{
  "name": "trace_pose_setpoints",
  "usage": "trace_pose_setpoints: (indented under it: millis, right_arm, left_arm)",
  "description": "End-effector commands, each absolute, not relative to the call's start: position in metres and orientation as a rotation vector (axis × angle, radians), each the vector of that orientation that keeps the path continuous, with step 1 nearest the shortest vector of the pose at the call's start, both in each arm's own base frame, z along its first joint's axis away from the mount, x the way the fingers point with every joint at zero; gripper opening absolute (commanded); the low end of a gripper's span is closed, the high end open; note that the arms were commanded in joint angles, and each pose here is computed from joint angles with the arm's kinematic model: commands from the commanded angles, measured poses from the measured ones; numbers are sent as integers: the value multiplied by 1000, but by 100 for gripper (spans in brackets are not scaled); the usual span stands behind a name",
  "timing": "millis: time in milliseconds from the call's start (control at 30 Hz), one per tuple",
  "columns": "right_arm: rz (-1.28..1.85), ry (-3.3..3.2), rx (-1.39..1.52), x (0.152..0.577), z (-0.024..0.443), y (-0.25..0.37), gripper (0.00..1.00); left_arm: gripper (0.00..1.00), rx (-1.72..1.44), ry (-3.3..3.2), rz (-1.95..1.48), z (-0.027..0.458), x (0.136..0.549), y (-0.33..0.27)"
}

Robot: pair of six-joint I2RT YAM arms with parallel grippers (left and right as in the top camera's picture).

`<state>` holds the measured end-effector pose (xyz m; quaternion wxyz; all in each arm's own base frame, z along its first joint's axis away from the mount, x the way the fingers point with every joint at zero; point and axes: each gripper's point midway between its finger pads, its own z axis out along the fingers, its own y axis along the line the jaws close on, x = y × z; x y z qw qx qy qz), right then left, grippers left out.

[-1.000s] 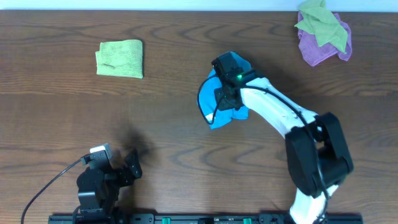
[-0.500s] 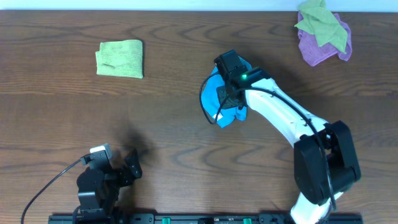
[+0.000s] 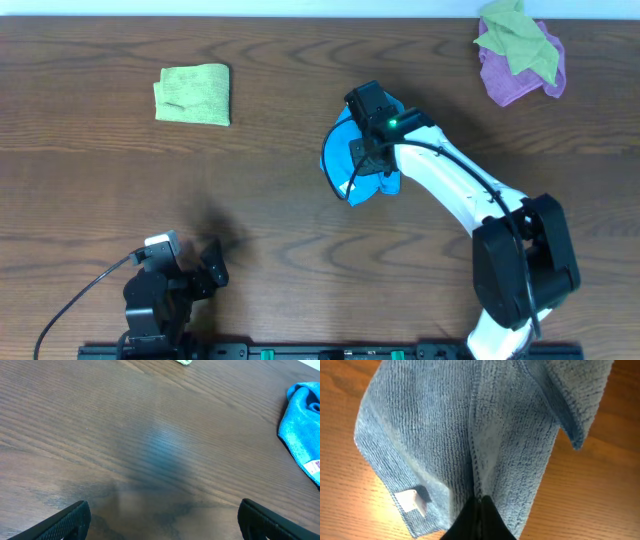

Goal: Fold the cloth

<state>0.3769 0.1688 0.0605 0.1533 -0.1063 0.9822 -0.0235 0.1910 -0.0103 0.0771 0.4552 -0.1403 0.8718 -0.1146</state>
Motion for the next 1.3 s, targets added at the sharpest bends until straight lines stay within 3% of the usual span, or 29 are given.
trace_pose_setpoints:
  millis: [0,300,433,533,767,1067,1267]
  right_arm:
    - [-68,2782,-295,383,73,168,1]
    - [-210,2729,-143,391,95,134,1]
    - [-235,2704,-5,393,117,101,1]
    - [-265,2724,117,386,127,66,1]
    - [-320,2769,257,377,126,21,2]
    - [-354,2791,406,369,121,-14,2]
    - [-369,2814,440,362,115,-22,1]
  left_arm:
    - [95,-345,2157,-306,74,191,-14]
    - [95,-423,2143,-357,75,191,-15]
    - [95,-646,2112,-491,74,190,-17]
    - [95,-613,2120,-599,79,190,-33]
    - [96,-467,2135,-850,94,183,-70]
    - [96,-646,2192,-939,111,184,-74]
    - [96,-581,2362,-939,134,200,-97]
